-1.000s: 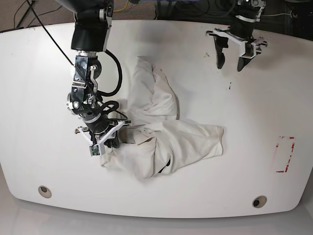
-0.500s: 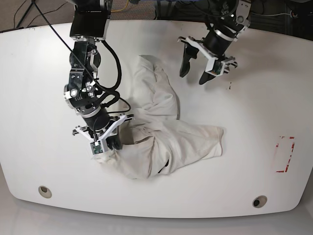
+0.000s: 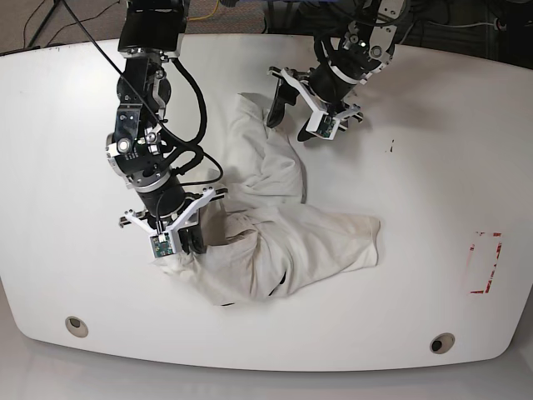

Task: Layout the t-shirt on the table in an organized manner, then fold the t-shirt properly
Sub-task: 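Reach the left gripper to the shirt's other end and pinch it, then lift the shirt with both grippers and pull the ends apart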

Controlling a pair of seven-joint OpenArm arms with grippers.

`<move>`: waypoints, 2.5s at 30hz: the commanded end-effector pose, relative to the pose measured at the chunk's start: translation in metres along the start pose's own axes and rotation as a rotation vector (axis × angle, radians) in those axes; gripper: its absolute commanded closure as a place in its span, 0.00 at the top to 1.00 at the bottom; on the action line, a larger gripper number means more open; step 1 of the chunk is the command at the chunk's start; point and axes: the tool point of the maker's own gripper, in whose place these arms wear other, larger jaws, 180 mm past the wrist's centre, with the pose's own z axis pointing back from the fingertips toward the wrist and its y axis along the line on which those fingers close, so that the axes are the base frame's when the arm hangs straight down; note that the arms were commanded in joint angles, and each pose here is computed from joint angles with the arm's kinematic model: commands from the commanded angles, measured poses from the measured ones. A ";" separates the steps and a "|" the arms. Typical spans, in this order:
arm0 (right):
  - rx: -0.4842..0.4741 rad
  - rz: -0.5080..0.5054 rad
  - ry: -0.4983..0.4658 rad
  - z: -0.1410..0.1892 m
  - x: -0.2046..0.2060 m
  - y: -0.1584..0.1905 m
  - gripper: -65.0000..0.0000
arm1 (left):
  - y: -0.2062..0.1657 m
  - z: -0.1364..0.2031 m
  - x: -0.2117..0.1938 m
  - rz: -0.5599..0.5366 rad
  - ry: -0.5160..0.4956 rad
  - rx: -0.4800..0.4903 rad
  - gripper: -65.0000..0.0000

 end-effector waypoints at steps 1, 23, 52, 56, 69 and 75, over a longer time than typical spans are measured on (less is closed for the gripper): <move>0.002 0.013 -0.081 0.003 0.025 0.000 0.00 | -0.009 -0.005 0.001 -0.001 -0.014 -0.032 0.55; -0.004 0.031 -0.130 0.014 0.040 0.002 0.00 | -0.014 -0.047 -0.024 -0.049 0.089 -0.088 0.47; -0.093 0.061 -0.243 0.022 0.089 -0.035 0.00 | 0.092 0.020 0.056 -0.133 -0.037 0.155 0.00; -0.104 0.079 -0.276 0.022 0.106 -0.041 0.00 | 0.113 0.041 0.075 -0.172 -0.059 0.214 0.00; -0.141 0.122 -0.347 0.015 0.160 -0.064 0.00 | 0.190 0.092 0.149 -0.299 -0.152 0.410 0.00; -0.150 0.116 -0.357 0.004 0.183 -0.077 0.00 | 0.221 0.113 0.186 -0.314 -0.179 0.511 0.00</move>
